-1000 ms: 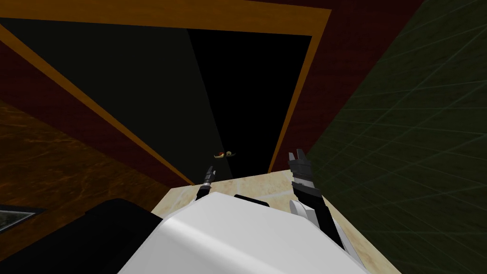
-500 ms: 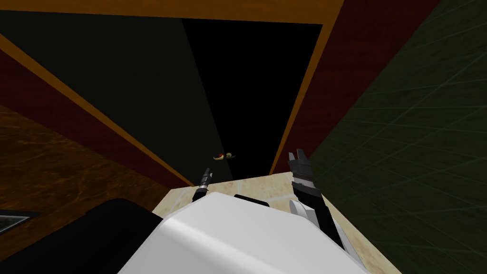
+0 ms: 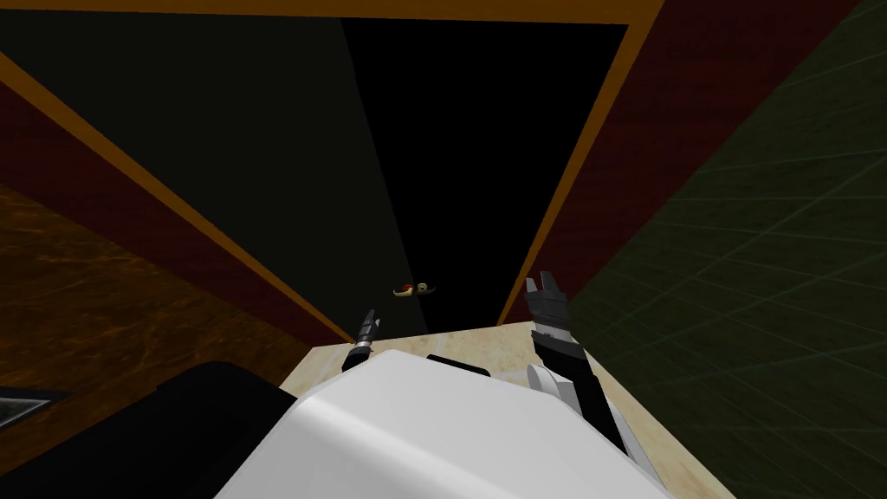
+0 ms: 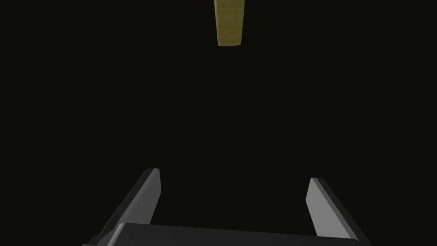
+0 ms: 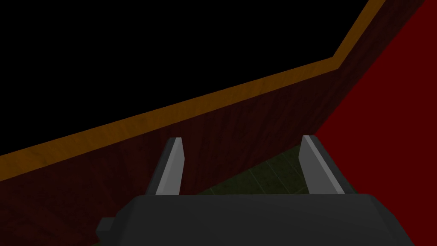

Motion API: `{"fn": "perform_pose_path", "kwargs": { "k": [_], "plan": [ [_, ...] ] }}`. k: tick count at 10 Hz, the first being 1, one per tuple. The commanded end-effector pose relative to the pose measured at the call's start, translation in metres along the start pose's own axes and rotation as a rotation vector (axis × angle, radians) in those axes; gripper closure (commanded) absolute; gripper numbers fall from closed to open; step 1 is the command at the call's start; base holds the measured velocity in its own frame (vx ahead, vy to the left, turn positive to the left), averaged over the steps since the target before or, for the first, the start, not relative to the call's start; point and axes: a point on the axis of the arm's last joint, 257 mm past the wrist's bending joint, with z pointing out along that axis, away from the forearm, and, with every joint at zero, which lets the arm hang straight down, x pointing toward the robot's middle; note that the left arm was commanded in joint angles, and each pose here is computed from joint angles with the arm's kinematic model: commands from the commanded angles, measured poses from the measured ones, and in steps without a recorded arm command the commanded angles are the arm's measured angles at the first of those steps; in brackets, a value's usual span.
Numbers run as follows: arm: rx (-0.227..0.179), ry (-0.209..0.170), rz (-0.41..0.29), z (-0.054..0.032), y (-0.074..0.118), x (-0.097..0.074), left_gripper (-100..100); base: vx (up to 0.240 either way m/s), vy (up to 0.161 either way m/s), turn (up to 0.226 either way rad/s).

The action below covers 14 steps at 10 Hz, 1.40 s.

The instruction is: Pull the door open

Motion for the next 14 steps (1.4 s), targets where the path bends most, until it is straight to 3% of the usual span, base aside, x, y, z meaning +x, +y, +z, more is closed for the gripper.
{"fn": "perform_pose_path", "kwargs": {
  "k": [1,4,5,7,8,13,14],
  "plan": [
    [0.004,0.008,-0.006,0.0036,0.0,0.01,-100,0.149,0.127,-0.051],
    [0.035,0.068,-0.039,0.019,-0.008,0.056,-100,0.184,0.058,-0.128],
    [0.052,0.099,-0.055,0.0254,-0.013,0.079,-100,0.193,-0.091,-0.182],
    [0.051,0.094,-0.052,0.0224,-0.01,0.077,-100,0.105,-0.062,-0.036],
    [0.051,0.094,-0.052,0.0224,-0.01,0.077,100,0.0,0.0,0.0],
    [0.051,0.094,-0.052,0.0224,-0.01,0.077,100,-0.013,0.005,-0.007],
    [0.025,0.059,-0.033,0.0124,-0.001,0.05,100,-0.141,0.077,0.146]
  ]
}}
